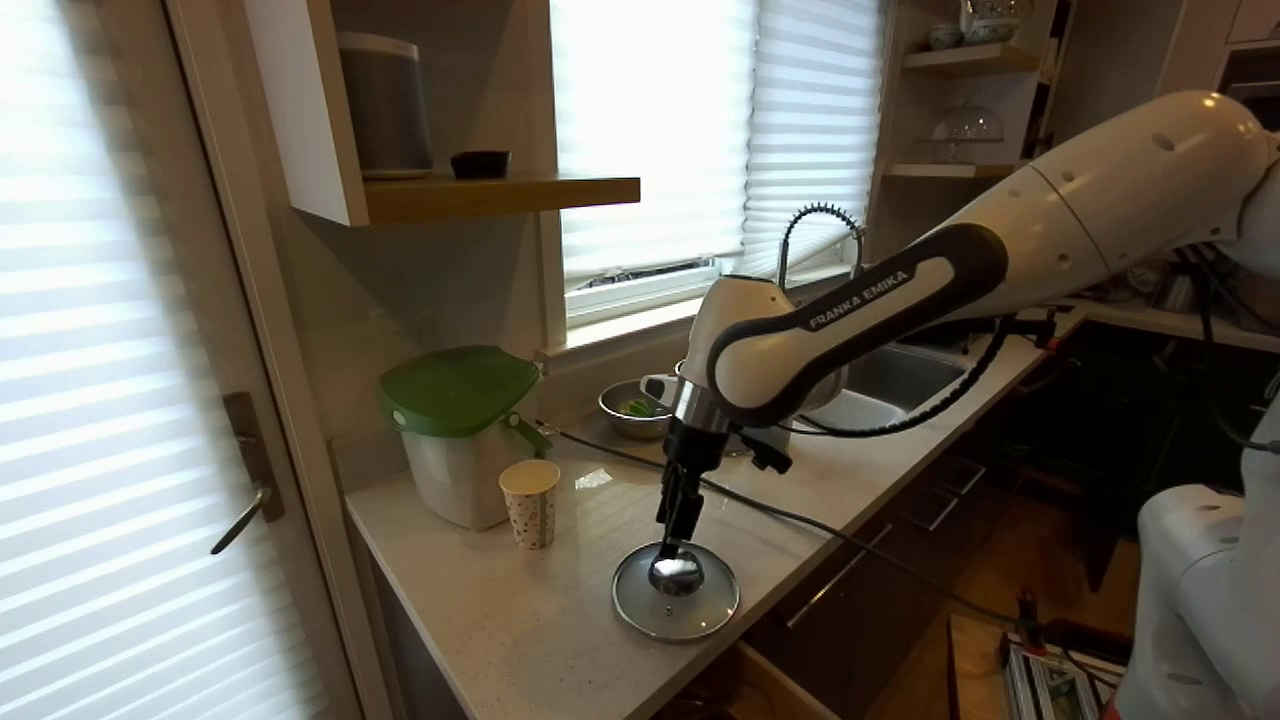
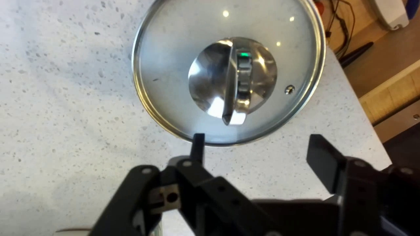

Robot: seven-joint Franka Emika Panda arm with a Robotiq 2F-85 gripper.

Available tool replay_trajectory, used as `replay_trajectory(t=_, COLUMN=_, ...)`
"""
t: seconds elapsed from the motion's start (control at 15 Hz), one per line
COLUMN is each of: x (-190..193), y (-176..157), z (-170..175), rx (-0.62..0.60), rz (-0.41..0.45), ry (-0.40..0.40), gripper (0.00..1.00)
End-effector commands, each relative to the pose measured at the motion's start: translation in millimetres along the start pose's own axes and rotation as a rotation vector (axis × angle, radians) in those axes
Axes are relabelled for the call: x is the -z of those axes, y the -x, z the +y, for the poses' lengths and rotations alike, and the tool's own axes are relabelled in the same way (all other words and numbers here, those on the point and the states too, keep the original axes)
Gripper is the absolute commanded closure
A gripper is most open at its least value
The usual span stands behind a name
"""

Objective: Pick up the glass pot lid from the open drawer and put it on the kitchen counter

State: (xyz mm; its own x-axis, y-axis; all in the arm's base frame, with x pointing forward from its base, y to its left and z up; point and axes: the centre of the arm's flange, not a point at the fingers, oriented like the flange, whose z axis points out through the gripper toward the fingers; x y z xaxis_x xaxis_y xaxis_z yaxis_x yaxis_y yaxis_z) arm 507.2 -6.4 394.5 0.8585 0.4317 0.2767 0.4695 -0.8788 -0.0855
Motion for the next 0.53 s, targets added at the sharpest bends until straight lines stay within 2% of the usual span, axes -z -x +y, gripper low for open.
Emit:
replay_trajectory(t=0.0, x=39, y=11, z=-36, rx=-0.004, rz=-0.043, ry=0.084, gripper=0.00)
replay_trajectory(t=0.2, x=62, y=18, z=-58, rx=-0.017, rz=-0.066, ry=0.156, gripper=0.00)
replay_trajectory(t=0.27, x=67, y=22, z=-63, rx=-0.025, rz=-0.051, ry=0.204, gripper=0.00)
replay_trajectory(t=0.47, x=80, y=32, z=-76, rx=-0.038, rz=-0.068, ry=0.193, gripper=0.00)
